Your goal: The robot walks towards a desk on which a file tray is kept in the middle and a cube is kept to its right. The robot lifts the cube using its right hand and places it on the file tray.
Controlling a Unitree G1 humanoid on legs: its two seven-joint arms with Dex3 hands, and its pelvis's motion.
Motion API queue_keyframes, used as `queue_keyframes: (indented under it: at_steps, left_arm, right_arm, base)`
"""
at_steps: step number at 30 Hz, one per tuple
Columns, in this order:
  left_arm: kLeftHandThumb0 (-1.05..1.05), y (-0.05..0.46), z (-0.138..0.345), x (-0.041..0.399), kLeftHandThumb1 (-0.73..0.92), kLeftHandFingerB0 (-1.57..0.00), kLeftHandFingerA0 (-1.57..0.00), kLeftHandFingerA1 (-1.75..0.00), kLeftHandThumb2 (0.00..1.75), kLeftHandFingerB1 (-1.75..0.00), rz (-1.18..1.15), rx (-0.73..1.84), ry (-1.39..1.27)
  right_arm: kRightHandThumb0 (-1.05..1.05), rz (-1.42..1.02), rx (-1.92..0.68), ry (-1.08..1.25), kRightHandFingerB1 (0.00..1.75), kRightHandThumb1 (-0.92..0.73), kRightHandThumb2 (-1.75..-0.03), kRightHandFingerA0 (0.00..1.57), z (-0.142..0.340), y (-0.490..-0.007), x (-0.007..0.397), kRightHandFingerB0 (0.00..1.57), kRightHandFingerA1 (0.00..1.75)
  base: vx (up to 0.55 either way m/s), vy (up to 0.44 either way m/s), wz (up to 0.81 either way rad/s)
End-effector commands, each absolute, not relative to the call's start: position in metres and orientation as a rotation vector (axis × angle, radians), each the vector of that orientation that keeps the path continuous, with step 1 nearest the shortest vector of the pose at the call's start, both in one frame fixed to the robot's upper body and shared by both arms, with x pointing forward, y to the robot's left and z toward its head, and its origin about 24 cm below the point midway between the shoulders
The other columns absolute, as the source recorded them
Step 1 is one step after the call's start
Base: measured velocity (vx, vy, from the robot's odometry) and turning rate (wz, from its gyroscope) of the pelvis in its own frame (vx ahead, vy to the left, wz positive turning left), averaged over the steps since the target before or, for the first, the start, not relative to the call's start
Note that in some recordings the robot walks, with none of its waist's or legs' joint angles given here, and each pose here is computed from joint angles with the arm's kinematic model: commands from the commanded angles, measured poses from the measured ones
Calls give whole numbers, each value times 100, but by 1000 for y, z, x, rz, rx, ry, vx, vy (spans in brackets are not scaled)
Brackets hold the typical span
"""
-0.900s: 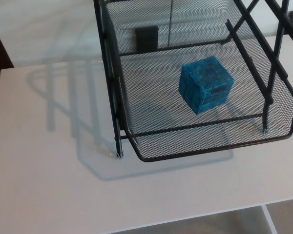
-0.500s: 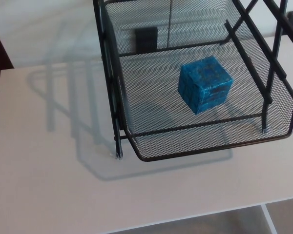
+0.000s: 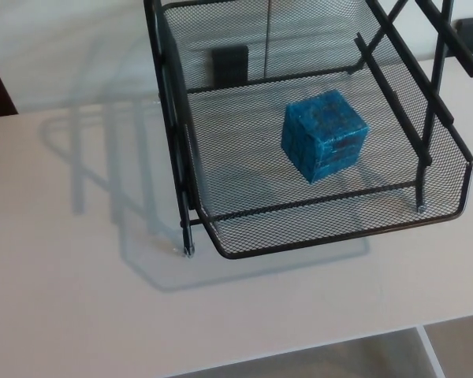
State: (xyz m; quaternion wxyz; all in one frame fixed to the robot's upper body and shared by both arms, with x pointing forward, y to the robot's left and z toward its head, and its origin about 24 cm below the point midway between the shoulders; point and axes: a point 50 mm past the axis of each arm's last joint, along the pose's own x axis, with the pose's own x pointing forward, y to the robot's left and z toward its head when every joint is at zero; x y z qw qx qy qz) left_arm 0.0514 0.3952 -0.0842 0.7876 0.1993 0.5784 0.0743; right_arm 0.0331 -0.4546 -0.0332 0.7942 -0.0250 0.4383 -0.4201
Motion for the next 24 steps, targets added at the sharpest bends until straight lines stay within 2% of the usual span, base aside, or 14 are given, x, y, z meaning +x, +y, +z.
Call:
queue_keyframes:
  at_steps: [1,7,8,9,12,13,15,16,17,18,19,22,23,24]
  left_arm:
    - [-63,400,-80,50,92,-25,-19,-53,72,-42,149,441,1256]
    - [-63,404,-79,46,90,-17,-12,-48,67,-39,311,326,1246]
    - [-76,405,-78,45,71,0,-2,-51,101,-44,354,281,1216]
    - [-66,407,-74,43,73,0,-2,-51,107,-34,409,227,1171]
    - [-66,408,-72,43,75,0,-1,-51,109,-32,437,202,1156]
    - [-71,409,-72,41,72,0,-7,-53,103,-34,473,167,1148]
    - [-33,409,-72,40,68,0,-2,-53,119,-50,466,181,1150]
    - [-61,410,-71,42,92,-13,-14,-49,72,-38,456,199,1161]
    - [-60,410,-73,43,92,-15,-15,-48,71,-37,466,192,1151]
    - [-60,410,-73,43,92,-15,-15,-48,71,-37,468,192,1149]
    - [-61,410,-73,44,92,-16,-20,-49,71,-37,452,229,1153]
    - [-63,410,-74,46,75,-13,-21,-56,102,-46,444,249,1156]
    - [-62,410,-74,46,92,-19,-26,-49,69,-34,441,245,1154]
    - [-61,409,-73,44,92,-16,-24,-50,68,-34,431,227,1141]
  right_arm:
    - [-29,-839,154,859,28,-57,-57,44,-38,-448,49,19,45]
    - [-63,-782,-233,1014,41,-44,-73,7,-29,-456,61,20,41]
    - [-34,-752,-274,1026,47,-39,-94,1,-26,-458,62,0,52]
    - [-59,-795,-240,981,42,-44,-74,5,-19,-462,64,20,41]
    - [-55,-839,-186,931,41,-43,-73,6,-17,-464,67,21,42]
    - [-34,-761,-313,992,47,-47,-100,2,-14,-466,68,0,51]
    - [-32,-729,-299,974,47,-52,-103,3,-14,-466,65,0,52]
    - [-49,-792,-184,941,30,-62,-60,10,-16,-466,65,23,32]
    - [-31,-779,-174,953,47,-53,-102,4,-17,-465,65,0,53]
    - [-31,-777,-172,954,47,-53,-102,4,-18,-464,65,0,53]
    - [-48,-783,-177,954,29,-64,-61,11,-18,-464,64,19,35]
    - [-48,-768,-215,942,29,-65,-61,16,-18,-464,66,21,32]
    - [-49,-738,-250,955,28,-68,-62,14,-17,-464,67,20,34]
    - [-41,-784,-121,907,28,-64,-60,17,-17,-464,66,21,35]
  base:
    - [0,0,0]
    - [0,0,0]
    - [0,0,0]
    - [0,0,0]
    - [0,0,0]
    - [0,0,0]
    - [0,0,0]
    - [0,0,0]
    - [0,0,0]
    - [0,0,0]
    - [0,0,0]
    - [0,0,0]
    - [0,0,0]
    - [0,0,0]
